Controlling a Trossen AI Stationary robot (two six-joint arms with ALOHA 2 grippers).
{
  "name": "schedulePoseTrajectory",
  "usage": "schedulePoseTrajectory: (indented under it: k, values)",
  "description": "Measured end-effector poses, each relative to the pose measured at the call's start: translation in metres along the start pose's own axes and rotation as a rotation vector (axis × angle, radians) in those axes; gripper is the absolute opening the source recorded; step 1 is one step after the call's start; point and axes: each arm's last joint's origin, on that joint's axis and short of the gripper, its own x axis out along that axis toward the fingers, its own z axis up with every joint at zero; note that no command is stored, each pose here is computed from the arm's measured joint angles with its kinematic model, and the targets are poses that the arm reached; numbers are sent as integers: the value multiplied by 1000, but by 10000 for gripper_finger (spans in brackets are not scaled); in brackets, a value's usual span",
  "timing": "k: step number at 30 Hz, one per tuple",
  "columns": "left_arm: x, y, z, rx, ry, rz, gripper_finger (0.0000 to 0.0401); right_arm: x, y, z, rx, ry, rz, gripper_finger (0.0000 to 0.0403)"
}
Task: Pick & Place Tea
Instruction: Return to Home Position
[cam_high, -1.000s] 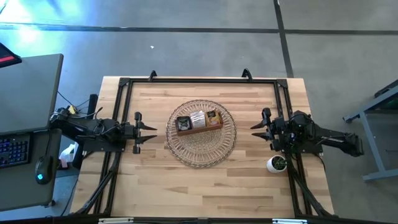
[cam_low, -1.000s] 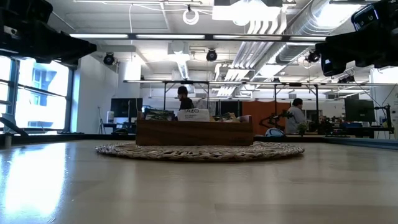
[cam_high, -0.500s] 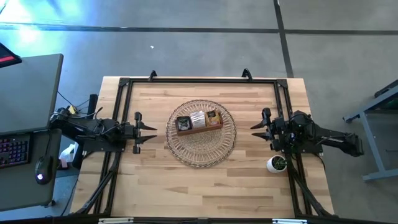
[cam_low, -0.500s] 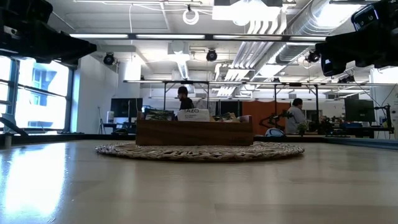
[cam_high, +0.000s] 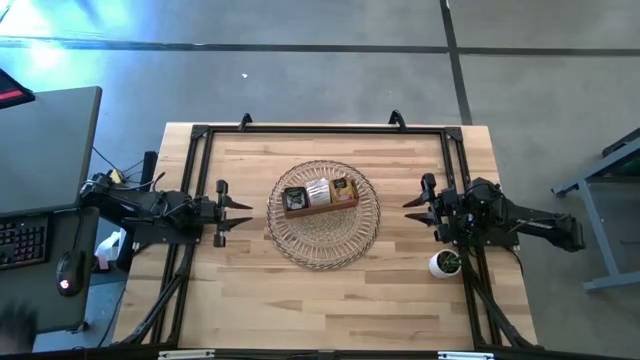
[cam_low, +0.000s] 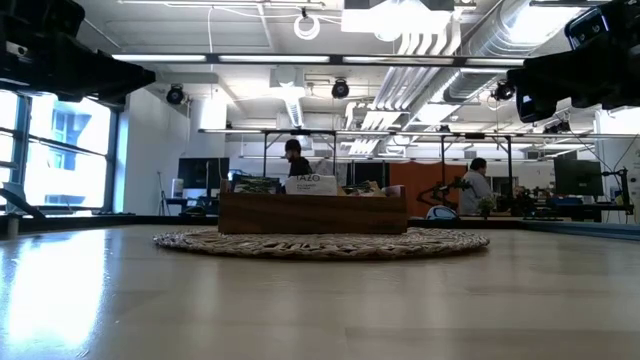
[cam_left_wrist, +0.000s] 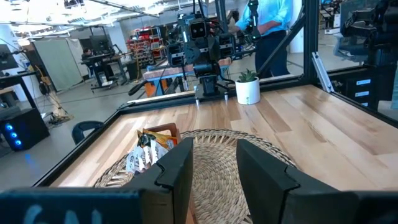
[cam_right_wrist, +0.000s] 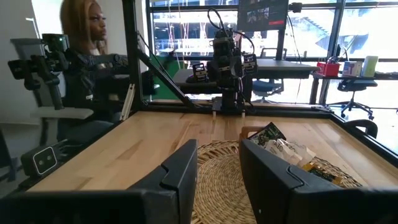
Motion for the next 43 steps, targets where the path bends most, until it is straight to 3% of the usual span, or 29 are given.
schedulePoseTrajectory:
  k: [43]
  values:
    - [1, -2, -2, 9, 21, -29, 122, 0, 0, 0, -1, 0, 0, 118]
